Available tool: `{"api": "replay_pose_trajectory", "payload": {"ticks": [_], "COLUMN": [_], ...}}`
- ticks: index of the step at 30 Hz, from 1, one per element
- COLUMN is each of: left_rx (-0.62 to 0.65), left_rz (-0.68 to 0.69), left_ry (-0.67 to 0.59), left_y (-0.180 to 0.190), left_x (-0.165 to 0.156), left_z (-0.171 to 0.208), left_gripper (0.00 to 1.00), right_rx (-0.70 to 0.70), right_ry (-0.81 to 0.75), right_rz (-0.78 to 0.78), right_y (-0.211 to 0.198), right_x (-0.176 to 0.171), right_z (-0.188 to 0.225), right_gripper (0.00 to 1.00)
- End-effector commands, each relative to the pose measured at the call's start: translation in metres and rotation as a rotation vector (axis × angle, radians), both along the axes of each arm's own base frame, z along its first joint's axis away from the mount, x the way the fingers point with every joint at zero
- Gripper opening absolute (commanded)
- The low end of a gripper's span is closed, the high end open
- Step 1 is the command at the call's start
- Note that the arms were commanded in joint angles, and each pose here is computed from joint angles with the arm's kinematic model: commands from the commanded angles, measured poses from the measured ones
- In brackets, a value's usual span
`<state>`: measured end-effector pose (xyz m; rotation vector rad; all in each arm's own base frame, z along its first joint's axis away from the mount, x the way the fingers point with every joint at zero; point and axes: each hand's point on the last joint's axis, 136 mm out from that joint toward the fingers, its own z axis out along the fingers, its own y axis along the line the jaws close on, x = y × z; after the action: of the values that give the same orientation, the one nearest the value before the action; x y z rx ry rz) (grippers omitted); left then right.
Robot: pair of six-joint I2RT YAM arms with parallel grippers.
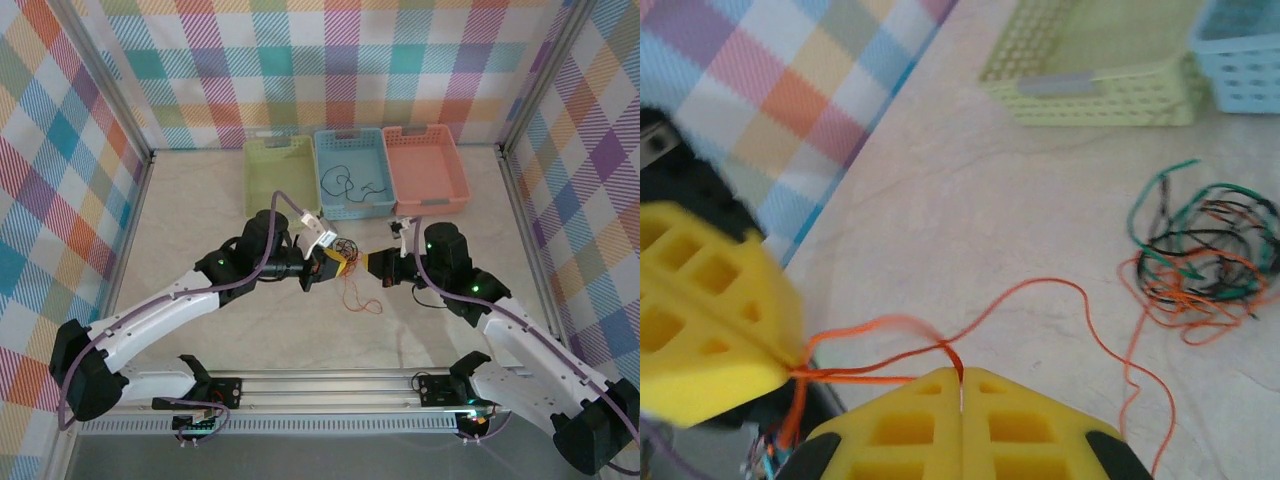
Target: Untangle the cables
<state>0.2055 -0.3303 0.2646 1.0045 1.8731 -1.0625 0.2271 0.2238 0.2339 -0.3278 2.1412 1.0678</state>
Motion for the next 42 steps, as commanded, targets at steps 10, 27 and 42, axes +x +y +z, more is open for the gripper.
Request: {"api": "replay_pose_trajectory", "payload": {"ticks": [10,27,42], "left_rx": [-0.135,-0.115,-0.095], "left_rz": [-0.015,-0.044,-0.117], "left_ry": [-0.088,-0.093,-0.095], "left_y": [0.005,0.015,0.013], "left_x": [-0.016,-0.030,-0.040], "left_z": [0.030,0.044,0.044], "left_gripper": [0.00,0.00,0.00], "right_rx": [0.192,0.192,0.156], "right_ry": [0.051,-0.548,-0.338], "right_rz": [-0.297,0.373,0.471], "right_y": [-0.030,0.006,0.039], "right_x": [0.021,-0.076,-0.045], "right_z": [0.007,0.078,0.068], "right_gripper": [0.50,0.85,0.56]}}
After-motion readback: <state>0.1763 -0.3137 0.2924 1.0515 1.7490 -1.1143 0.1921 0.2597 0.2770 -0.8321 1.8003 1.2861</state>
